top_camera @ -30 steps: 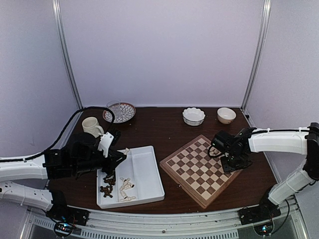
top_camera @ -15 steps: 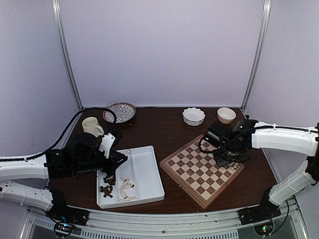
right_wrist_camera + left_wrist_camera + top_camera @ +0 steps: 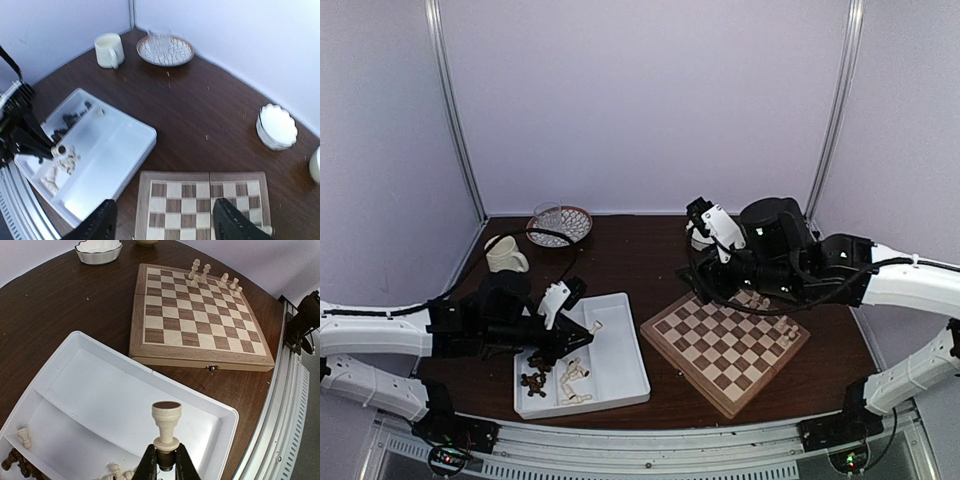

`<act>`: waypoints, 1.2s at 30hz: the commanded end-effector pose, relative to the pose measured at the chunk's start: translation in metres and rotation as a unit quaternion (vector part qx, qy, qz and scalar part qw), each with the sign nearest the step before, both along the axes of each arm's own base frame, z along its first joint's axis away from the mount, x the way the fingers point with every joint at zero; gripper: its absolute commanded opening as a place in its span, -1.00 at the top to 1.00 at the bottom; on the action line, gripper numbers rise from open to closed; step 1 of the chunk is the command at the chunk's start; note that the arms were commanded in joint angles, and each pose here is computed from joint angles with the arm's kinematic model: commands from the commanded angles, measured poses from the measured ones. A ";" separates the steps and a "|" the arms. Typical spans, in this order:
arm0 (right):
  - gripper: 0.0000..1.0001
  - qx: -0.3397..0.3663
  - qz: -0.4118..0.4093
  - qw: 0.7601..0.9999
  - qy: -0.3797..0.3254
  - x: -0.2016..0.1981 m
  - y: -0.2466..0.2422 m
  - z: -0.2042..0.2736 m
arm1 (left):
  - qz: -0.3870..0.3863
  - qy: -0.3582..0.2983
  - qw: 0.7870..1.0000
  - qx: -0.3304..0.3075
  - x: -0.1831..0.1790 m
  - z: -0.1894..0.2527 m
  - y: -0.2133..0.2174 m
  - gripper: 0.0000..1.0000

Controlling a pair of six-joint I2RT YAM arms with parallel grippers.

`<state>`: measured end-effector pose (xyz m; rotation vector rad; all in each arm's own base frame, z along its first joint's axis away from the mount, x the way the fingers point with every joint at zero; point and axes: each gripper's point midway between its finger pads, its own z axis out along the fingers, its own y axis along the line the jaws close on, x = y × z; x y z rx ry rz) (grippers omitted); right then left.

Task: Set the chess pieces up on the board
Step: Pass from the left arm to the right

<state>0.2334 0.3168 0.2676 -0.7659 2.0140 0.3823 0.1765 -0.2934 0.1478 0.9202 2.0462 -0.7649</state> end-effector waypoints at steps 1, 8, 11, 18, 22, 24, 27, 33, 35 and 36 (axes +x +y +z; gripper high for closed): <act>-0.51 0.088 0.056 0.989 -0.101 0.003 0.026 0.036 | -0.035 -0.015 0.999 -0.035 -0.002 0.021 -0.019 0.92; -0.50 0.033 0.096 0.987 -0.127 -0.005 0.022 0.015 | -0.051 0.007 0.997 -0.054 0.003 0.034 -0.043 0.90; -0.48 0.035 0.158 0.978 -0.132 -0.025 0.027 0.014 | -0.046 0.029 0.996 -0.067 0.008 0.050 -0.057 0.90; -0.42 -0.030 0.228 0.948 -0.219 -0.063 0.031 -0.009 | -0.070 0.065 0.991 -0.096 0.017 0.060 -0.093 0.91; -0.46 -0.108 0.247 0.920 -0.284 -0.073 0.047 -0.034 | -0.104 0.066 0.988 -0.094 0.009 0.041 -0.100 0.91; -0.47 -0.162 0.260 0.902 -0.304 -0.070 0.055 -0.053 | -0.130 0.072 0.985 -0.083 0.002 0.036 -0.104 0.91; -0.54 -0.224 0.268 0.880 -0.322 -0.066 0.062 -0.078 | -0.138 0.085 0.984 -0.070 -0.001 0.028 -0.104 0.91; -0.43 -0.273 0.219 0.877 -0.329 -0.048 0.058 -0.087 | -0.124 0.099 0.986 -0.058 0.002 0.009 -0.106 0.91; -0.33 -0.280 0.214 0.875 -0.331 -0.046 0.057 -0.087 | -0.126 0.111 0.984 -0.051 0.002 0.002 -0.109 0.91; -0.27 -0.287 0.210 0.874 -0.333 -0.044 0.057 -0.088 | -0.129 0.117 0.983 -0.050 0.002 -0.002 -0.111 0.91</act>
